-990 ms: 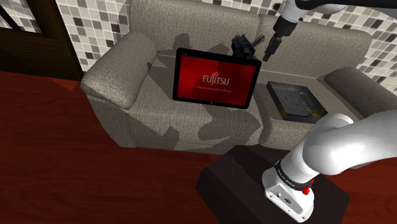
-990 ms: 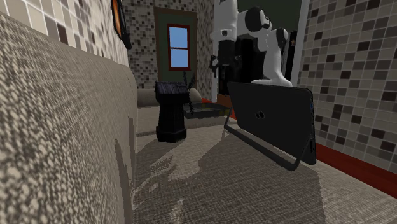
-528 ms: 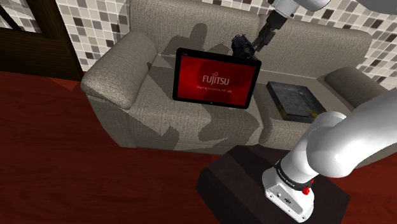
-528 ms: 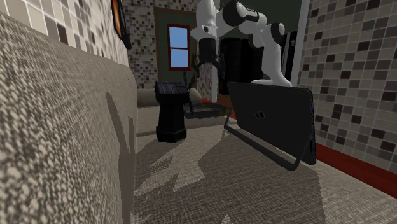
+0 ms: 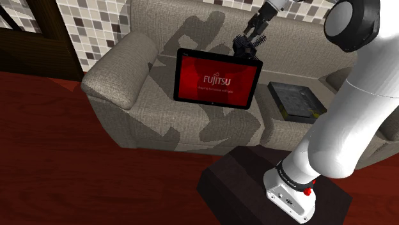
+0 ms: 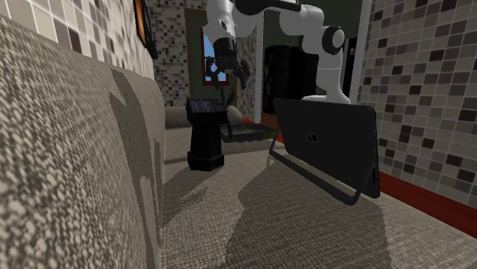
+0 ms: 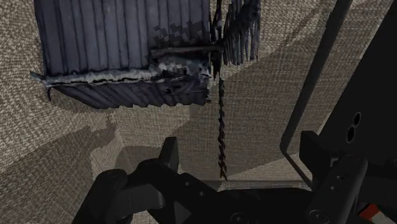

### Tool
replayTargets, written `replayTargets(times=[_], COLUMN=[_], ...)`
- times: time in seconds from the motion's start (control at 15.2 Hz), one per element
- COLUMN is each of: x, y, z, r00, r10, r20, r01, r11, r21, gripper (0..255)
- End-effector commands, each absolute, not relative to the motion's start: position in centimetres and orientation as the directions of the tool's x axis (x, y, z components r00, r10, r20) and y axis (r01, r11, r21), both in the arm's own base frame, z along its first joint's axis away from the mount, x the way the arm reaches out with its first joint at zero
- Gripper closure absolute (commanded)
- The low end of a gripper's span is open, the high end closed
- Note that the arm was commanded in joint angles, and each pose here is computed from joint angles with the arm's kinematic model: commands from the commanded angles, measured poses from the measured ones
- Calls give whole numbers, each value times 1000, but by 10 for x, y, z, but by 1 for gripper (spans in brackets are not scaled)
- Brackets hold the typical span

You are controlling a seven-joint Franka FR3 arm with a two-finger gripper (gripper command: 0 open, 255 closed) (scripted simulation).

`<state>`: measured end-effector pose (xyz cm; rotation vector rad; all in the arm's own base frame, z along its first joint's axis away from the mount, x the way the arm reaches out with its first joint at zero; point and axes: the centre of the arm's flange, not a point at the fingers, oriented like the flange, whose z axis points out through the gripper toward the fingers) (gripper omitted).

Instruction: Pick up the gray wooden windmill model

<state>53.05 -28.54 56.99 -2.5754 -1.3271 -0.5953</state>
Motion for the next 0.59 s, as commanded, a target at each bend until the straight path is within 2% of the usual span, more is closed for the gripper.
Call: replayTargets(times=[0.0, 0.53], x=[544, 544], y=[-290, -290], z=[562, 527], r00=[479, 479], r10=[750, 750], r20=[456, 456], r01=[835, 835], r11=[-550, -550], r21=[29, 29], gripper=[0, 0])
